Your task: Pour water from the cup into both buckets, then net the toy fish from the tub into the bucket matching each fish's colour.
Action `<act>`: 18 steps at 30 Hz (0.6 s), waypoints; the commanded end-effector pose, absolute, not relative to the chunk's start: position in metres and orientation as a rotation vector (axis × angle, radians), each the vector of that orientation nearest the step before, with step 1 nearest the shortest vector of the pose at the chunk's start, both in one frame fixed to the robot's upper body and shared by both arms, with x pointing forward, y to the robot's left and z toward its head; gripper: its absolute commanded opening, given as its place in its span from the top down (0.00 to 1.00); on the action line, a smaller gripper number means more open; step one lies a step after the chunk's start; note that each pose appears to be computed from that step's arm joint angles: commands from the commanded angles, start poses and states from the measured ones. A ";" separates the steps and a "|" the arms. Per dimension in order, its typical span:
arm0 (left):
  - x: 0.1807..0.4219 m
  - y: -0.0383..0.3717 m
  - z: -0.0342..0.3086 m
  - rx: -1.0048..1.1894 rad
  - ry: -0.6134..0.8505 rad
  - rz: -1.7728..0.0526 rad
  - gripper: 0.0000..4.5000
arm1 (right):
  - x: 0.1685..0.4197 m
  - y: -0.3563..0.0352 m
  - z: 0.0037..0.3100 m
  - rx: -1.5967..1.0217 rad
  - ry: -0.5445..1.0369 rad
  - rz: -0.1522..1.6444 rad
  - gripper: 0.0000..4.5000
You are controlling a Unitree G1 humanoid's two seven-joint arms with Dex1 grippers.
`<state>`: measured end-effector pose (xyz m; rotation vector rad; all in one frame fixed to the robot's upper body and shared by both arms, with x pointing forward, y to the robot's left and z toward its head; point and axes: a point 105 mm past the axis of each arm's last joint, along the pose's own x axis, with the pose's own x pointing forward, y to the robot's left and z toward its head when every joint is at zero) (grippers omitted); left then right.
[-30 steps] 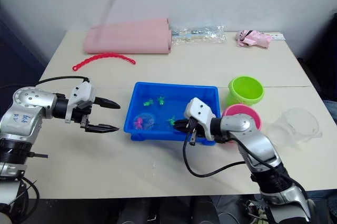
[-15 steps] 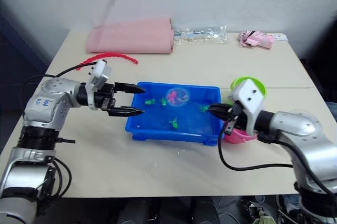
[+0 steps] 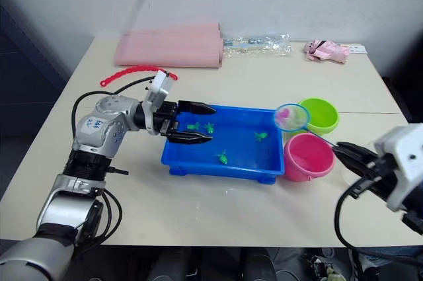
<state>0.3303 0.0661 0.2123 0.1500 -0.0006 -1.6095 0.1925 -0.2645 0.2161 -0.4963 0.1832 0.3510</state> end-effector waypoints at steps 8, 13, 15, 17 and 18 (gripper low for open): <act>0.331 0.058 0.212 0.224 -0.024 -1.661 0.01 | 0.182 -0.282 0.216 -1.360 0.121 0.290 1.00; 0.334 0.061 0.214 0.243 -0.024 -1.657 0.01 | 0.181 -0.275 0.208 -1.778 0.027 0.382 1.00; 0.336 0.062 0.215 0.252 -0.026 -1.651 0.01 | 0.179 -0.281 0.203 -1.884 0.000 0.380 1.00; 0.338 0.064 0.216 0.258 -0.029 -1.642 0.01 | 0.175 -0.285 0.196 -1.971 -0.023 0.401 1.00; 0.338 0.064 0.216 0.260 -0.030 -1.639 0.01 | 0.174 -0.286 0.194 -1.989 -0.034 0.405 1.00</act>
